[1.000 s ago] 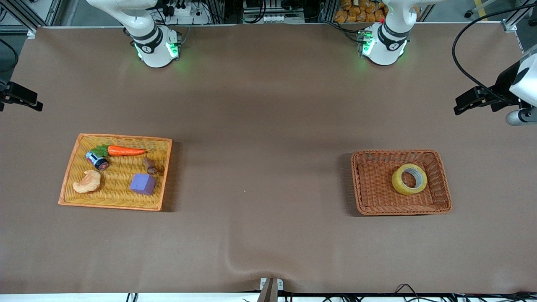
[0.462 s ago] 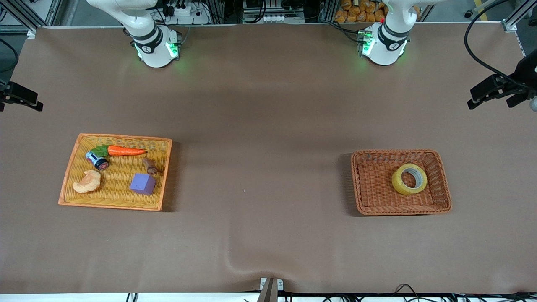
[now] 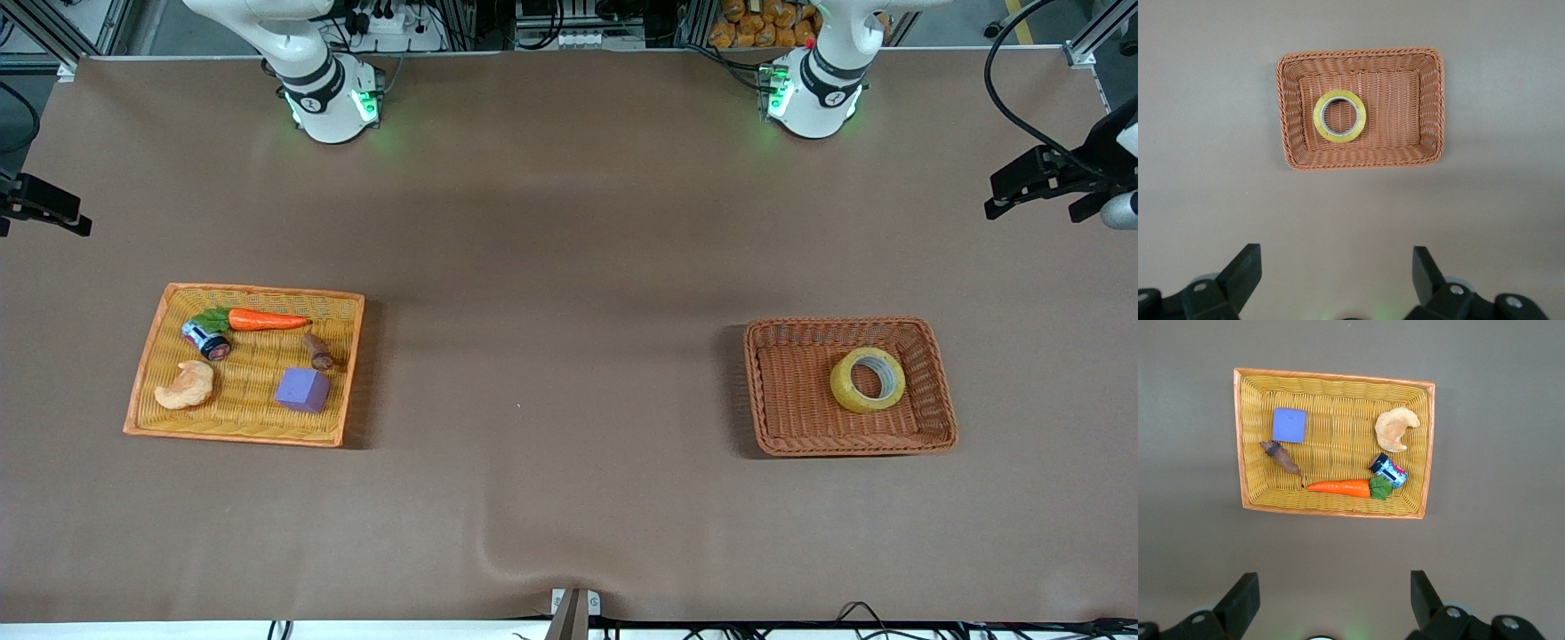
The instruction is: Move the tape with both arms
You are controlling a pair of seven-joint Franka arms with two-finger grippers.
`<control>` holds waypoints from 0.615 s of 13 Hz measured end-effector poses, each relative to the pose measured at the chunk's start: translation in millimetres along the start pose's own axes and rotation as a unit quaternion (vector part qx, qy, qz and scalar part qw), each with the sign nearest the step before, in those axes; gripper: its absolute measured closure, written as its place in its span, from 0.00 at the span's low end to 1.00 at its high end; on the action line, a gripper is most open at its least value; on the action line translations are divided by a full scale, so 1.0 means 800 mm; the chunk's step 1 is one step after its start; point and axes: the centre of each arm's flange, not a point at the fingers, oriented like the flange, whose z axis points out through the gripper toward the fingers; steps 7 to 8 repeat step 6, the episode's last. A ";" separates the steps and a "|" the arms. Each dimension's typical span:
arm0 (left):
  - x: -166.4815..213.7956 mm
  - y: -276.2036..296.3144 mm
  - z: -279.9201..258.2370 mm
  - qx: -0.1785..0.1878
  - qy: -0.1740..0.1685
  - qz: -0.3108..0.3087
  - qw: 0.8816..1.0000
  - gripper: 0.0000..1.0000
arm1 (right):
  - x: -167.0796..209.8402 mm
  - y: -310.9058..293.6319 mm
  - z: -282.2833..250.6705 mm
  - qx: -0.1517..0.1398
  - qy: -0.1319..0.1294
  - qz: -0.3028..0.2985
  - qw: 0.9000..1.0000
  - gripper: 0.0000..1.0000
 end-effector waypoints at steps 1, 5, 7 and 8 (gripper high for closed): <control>0.000 0.000 0.000 0.000 0.000 0.000 1.000 0.00 | 0.000 0.000 0.000 0.000 0.000 0.000 1.000 0.00; 0.000 -0.001 0.000 0.000 -0.001 -0.001 1.000 0.00 | 0.000 -0.002 0.001 0.004 -0.002 -0.001 1.000 0.00; 0.000 0.001 0.000 0.000 -0.001 0.001 1.000 0.00 | 0.000 -0.002 0.001 0.005 -0.002 -0.001 1.000 0.00; 0.000 0.001 0.000 0.000 -0.001 0.001 1.000 0.00 | 0.000 -0.002 0.001 0.005 -0.002 -0.001 1.000 0.00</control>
